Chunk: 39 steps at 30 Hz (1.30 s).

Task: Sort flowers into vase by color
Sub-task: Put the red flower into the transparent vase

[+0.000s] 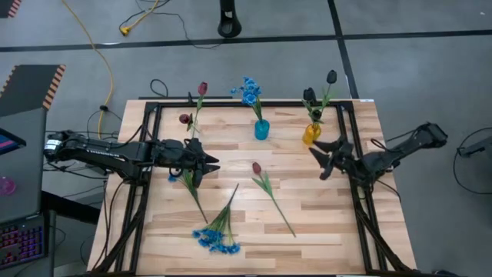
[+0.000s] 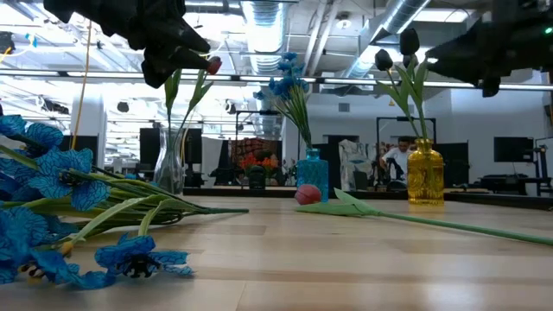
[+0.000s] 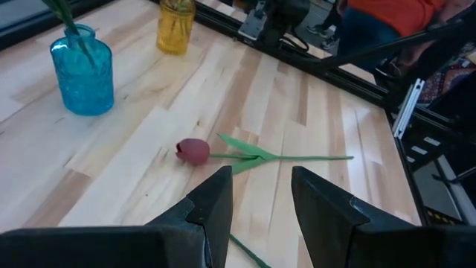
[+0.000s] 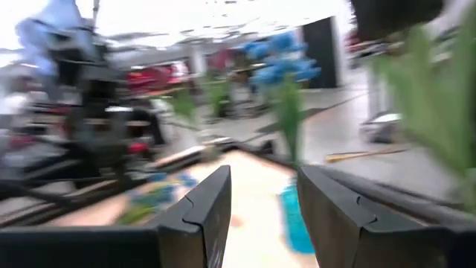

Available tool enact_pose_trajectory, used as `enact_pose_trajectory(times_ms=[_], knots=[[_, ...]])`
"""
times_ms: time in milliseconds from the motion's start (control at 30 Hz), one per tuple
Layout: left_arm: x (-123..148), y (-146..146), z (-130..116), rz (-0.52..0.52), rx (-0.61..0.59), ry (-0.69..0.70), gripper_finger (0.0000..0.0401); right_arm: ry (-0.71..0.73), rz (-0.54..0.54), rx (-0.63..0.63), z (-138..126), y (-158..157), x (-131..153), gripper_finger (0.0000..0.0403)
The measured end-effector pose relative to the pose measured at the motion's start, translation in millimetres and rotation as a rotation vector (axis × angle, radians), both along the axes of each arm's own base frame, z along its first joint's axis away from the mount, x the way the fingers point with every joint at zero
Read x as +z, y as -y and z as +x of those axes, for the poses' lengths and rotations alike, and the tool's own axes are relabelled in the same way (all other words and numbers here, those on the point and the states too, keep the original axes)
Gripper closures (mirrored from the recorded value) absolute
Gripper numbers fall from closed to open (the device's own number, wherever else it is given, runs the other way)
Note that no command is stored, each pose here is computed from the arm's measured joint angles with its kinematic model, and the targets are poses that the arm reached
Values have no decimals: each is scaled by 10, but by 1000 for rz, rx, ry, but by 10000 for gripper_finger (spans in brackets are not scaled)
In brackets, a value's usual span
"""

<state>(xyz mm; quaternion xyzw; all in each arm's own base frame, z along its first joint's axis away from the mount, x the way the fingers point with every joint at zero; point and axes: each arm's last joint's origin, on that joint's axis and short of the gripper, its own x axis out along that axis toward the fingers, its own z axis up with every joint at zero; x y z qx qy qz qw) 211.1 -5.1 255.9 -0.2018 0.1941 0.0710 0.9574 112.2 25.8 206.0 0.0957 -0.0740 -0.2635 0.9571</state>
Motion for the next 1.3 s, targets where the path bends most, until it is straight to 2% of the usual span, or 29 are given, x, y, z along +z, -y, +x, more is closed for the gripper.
enact_pose_trajectory(times_ms=[200, 467, 667, 900, 1067, 1300], knots=[[0, 0, 0, 10, -3, 0, 275, 59, 94, 187, 3, -101, -2, 223], [1, -1, 1, 14, -4, 0, 275, 1, 160, 244, 131, -213, -57, 223], [3, -1, 2, 14, -3, 1, 276, -115, 120, 283, 414, -386, 25, 223], [3, -2, 2, 15, -3, 1, 276, -262, 78, 270, 799, -606, 16, 223], [2, -1, 2, 15, -3, 1, 276, -401, 152, 230, 1054, -753, -99, 223], [1, -1, 1, 20, -6, -1, 276, -593, 267, 251, 1358, -956, -311, 223]])
